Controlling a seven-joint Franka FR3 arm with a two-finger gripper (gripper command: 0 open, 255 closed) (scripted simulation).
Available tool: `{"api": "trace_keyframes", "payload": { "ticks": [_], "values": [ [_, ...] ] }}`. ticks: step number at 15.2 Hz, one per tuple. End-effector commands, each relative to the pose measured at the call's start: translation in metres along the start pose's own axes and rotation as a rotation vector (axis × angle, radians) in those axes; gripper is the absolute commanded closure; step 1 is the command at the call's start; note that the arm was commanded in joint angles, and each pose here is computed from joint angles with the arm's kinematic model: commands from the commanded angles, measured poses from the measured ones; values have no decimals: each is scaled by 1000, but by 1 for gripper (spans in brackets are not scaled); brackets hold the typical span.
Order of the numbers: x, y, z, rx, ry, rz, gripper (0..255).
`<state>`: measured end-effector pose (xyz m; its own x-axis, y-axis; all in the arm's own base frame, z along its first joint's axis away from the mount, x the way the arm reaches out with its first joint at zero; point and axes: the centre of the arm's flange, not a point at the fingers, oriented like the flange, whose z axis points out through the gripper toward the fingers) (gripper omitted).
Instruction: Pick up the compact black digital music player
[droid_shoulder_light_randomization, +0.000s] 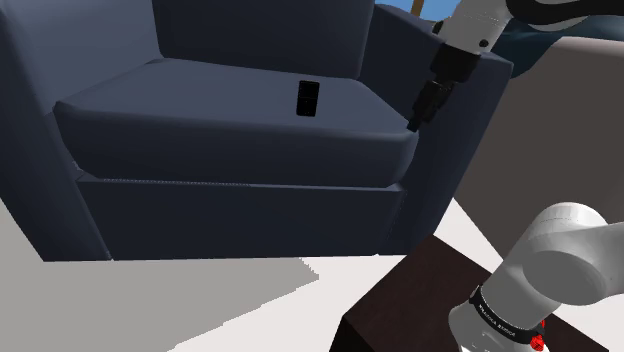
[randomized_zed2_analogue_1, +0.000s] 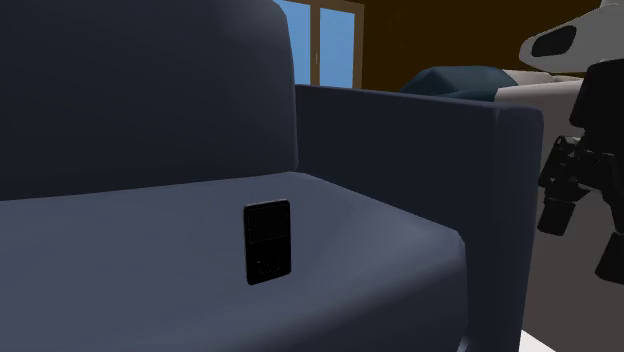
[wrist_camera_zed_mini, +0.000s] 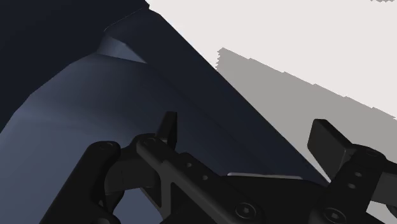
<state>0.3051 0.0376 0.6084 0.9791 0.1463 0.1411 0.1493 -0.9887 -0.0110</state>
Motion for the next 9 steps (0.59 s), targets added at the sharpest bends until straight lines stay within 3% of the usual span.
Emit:
{"api": "trace_keyframes", "payload": {
  "ticks": [1,9],
  "values": [
    [0,0,0,0,0,0,0],
    [85,-18,13,6,118,86,0]
  ]
}}
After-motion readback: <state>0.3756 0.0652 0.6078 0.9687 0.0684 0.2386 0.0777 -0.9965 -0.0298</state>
